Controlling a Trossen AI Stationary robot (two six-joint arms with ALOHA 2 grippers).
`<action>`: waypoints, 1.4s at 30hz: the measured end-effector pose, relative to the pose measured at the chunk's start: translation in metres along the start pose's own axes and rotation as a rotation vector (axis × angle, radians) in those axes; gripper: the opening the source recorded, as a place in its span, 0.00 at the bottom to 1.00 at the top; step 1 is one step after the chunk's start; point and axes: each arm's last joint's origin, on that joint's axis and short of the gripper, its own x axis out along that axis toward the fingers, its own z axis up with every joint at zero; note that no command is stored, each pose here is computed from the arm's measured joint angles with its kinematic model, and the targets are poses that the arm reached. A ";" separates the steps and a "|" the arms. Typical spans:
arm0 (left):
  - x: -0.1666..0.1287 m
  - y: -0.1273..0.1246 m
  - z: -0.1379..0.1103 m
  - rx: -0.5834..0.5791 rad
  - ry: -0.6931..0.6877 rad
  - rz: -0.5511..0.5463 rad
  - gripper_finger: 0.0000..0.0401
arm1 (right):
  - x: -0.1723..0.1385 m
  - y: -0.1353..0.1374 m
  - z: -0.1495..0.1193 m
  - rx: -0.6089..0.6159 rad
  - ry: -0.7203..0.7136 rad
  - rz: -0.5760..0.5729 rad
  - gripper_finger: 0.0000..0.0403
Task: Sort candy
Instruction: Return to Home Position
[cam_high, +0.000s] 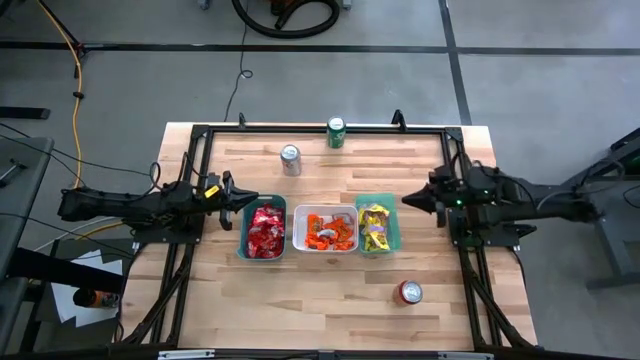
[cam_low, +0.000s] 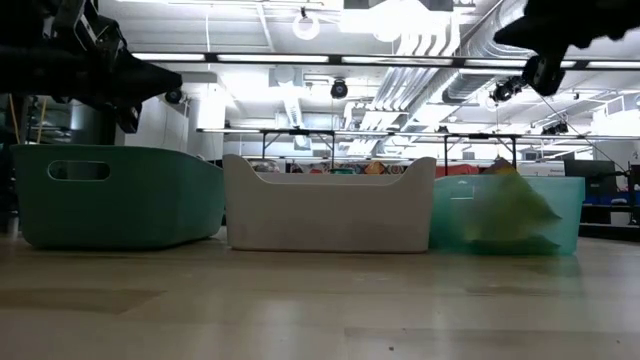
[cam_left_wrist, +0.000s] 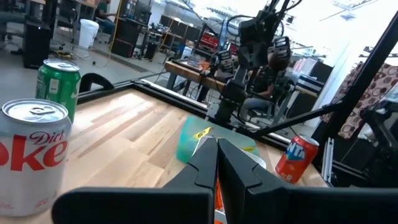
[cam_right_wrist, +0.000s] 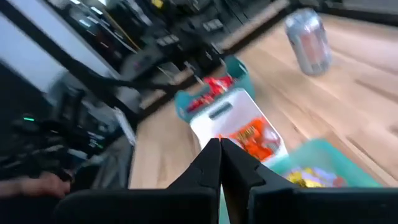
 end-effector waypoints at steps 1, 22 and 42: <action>0.000 0.000 0.000 0.000 0.000 0.000 0.00 | -0.002 -0.004 -0.005 -0.011 -0.028 0.025 0.00; 0.000 0.000 0.000 0.001 0.001 0.001 0.00 | -0.007 -0.039 -0.056 -0.208 -0.335 0.225 0.00; 0.000 0.000 -0.001 0.002 0.006 0.002 0.00 | 0.009 -0.060 -0.081 -0.111 -0.211 0.070 0.00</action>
